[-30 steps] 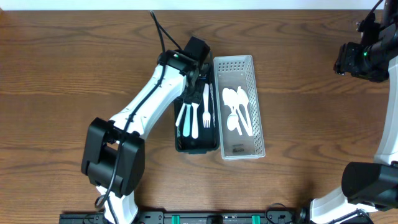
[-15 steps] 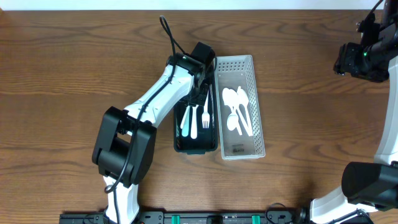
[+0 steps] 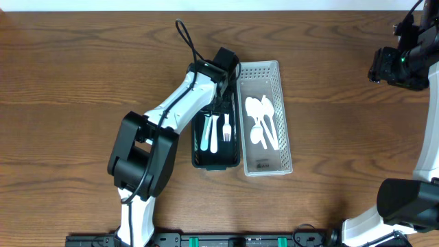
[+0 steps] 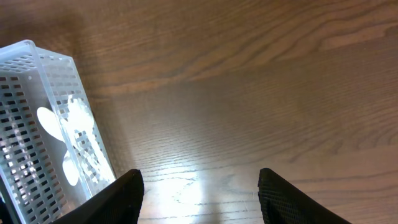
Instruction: Pack container
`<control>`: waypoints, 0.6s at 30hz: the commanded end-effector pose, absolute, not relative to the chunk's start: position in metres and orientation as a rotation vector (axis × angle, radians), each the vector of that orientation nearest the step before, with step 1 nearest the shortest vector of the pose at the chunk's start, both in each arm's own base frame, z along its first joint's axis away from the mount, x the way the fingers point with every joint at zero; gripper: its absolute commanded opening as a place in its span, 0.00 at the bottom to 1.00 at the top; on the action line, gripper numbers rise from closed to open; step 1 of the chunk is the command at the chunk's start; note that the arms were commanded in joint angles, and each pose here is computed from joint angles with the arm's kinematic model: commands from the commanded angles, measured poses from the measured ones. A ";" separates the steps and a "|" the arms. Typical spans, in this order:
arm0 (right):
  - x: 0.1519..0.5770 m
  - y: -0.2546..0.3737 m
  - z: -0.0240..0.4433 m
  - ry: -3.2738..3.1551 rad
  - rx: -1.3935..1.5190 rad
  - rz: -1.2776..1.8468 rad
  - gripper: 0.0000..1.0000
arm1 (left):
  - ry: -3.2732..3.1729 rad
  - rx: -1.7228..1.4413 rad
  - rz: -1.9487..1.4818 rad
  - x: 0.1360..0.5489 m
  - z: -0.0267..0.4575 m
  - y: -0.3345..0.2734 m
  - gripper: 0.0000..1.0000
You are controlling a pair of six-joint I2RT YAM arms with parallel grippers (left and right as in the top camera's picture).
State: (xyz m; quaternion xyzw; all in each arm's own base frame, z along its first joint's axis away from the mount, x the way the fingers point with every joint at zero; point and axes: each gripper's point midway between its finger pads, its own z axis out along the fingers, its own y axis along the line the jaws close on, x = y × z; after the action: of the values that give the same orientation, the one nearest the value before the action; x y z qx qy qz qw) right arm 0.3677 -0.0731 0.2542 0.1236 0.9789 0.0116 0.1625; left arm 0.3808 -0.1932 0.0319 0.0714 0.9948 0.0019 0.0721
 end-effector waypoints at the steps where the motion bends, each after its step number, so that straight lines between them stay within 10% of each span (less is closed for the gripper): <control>1: 0.368 -0.075 0.259 2.780 0.334 0.035 0.62 | 2.987 0.195 0.024 0.386 0.026 -0.194 0.51; 8: 0.368 -0.075 0.259 2.779 0.334 0.034 0.62 | 2.941 0.243 0.000 0.394 0.037 -0.198 0.93; 18: 0.372 -0.076 0.260 2.763 0.325 0.030 0.63 | 2.536 0.266 0.102 0.446 0.194 -0.186 0.98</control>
State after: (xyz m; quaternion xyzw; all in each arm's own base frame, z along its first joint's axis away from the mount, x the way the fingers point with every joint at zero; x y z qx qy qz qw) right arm 0.3708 -0.0738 0.2552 0.1230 0.9778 0.0109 0.1691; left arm 0.4259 -0.1997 0.1104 0.0954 0.9777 0.0062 0.1869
